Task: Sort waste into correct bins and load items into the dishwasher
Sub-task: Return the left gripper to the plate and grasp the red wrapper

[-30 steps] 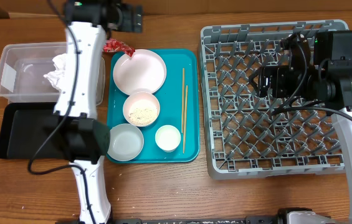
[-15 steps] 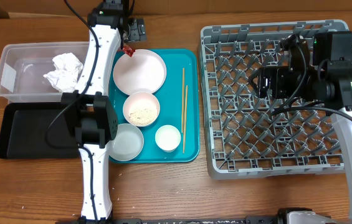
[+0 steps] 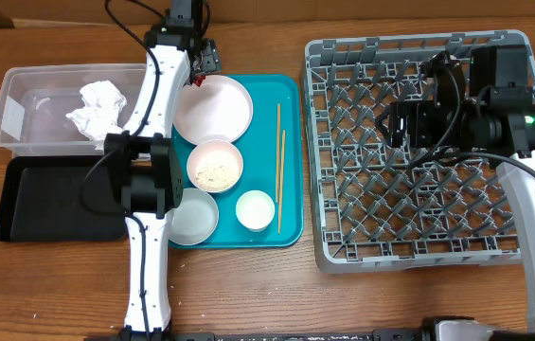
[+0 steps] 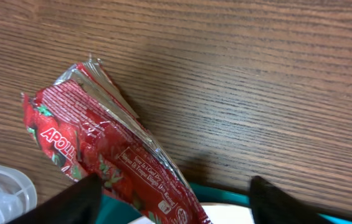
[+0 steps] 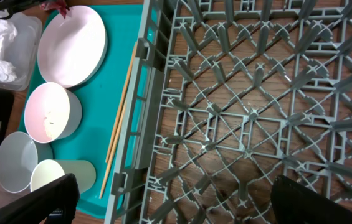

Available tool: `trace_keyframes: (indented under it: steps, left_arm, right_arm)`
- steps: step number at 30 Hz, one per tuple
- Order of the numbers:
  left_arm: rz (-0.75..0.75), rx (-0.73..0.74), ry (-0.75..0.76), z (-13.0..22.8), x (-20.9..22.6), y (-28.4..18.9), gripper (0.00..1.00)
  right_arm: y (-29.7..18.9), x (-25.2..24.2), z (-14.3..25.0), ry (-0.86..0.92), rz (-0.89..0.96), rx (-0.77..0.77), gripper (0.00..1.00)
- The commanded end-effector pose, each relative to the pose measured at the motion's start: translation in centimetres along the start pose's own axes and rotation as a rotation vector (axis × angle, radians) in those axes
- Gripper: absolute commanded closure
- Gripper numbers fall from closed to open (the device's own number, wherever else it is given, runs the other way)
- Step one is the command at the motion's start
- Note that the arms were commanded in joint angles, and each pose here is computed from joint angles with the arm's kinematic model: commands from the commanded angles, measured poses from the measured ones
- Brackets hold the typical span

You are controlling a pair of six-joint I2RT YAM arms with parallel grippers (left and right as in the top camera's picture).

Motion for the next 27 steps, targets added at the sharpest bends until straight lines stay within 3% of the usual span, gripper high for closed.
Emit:
trace_keyframes:
  steps: [1, 8, 14, 19, 27]
  left_arm:
    - [-0.007, 0.009, -0.018, 0.25, 0.29, 0.98, 0.34]
    - [-0.011, 0.017, -0.016, 0.45, 0.40, 1.03, 0.69]
    - [-0.015, 0.025, -0.015, 0.61, 0.48, 1.03, 0.72]
    - [-0.028, 0.046, -0.010, 1.09, 0.78, 1.00, 0.95]
    - [-0.032, 0.055, 0.010, 1.22, 0.86, 0.68, 0.96]
  right_arm:
    - [0.56, -0.21, 0.08, 0.010, -0.009, 0.010, 0.00]
    - [0.61, -0.27, -0.15, 0.006, -0.007, 0.001, 0.00]
    - [0.61, -0.26, -0.12, 0.007, -0.008, 0.002, 0.00]
    - [0.61, -0.26, -0.12, 0.007, -0.008, 0.002, 0.00]
    - [0.61, -0.26, -0.10, 0.008, -0.008, 0.003, 0.00]
Point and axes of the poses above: each gripper's point midway between its finger pads, its own y axis out along the fingers, its own x axis along the line the jaws close on, z = x × y, the point moved 2 cm from there along -y, back along the fingers, and after that the axes turned 10 degrees about -y, right-handed, at the moved point
